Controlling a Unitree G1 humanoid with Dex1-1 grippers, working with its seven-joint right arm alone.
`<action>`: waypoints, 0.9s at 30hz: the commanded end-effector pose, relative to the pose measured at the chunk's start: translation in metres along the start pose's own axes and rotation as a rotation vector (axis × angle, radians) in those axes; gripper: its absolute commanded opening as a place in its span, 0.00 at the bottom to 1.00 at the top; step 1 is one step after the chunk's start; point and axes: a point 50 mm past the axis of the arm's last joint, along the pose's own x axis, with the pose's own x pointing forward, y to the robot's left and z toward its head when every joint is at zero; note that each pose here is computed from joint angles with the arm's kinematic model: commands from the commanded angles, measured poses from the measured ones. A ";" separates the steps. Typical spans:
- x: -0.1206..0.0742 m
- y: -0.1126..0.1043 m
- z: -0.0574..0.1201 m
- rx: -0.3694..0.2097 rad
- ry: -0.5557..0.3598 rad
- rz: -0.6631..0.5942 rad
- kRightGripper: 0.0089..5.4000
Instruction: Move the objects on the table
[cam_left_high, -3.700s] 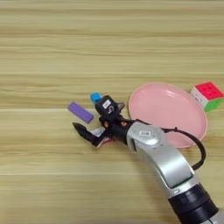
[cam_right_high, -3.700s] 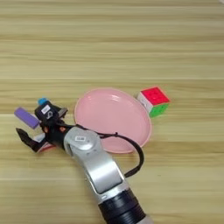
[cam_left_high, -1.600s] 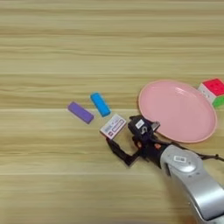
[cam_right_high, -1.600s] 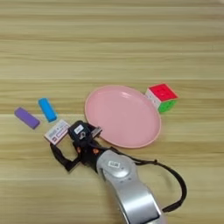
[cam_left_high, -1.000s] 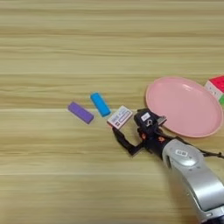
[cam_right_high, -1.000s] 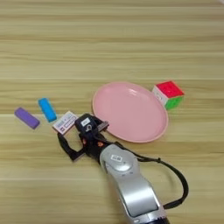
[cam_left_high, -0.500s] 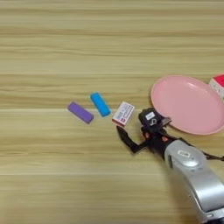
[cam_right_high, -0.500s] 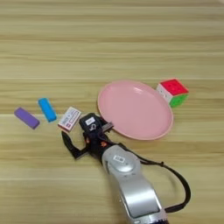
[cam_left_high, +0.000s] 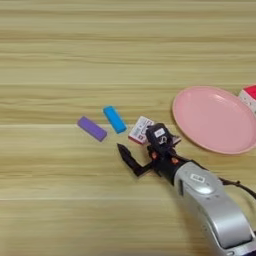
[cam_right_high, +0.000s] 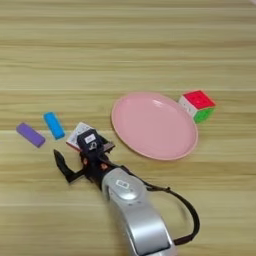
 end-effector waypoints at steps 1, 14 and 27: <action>-0.013 0.000 0.030 -0.035 -0.147 -0.038 0.99; -0.036 -0.088 0.044 -0.062 -0.227 -0.404 0.99; -0.054 -0.151 0.043 -0.088 -0.300 -0.714 0.99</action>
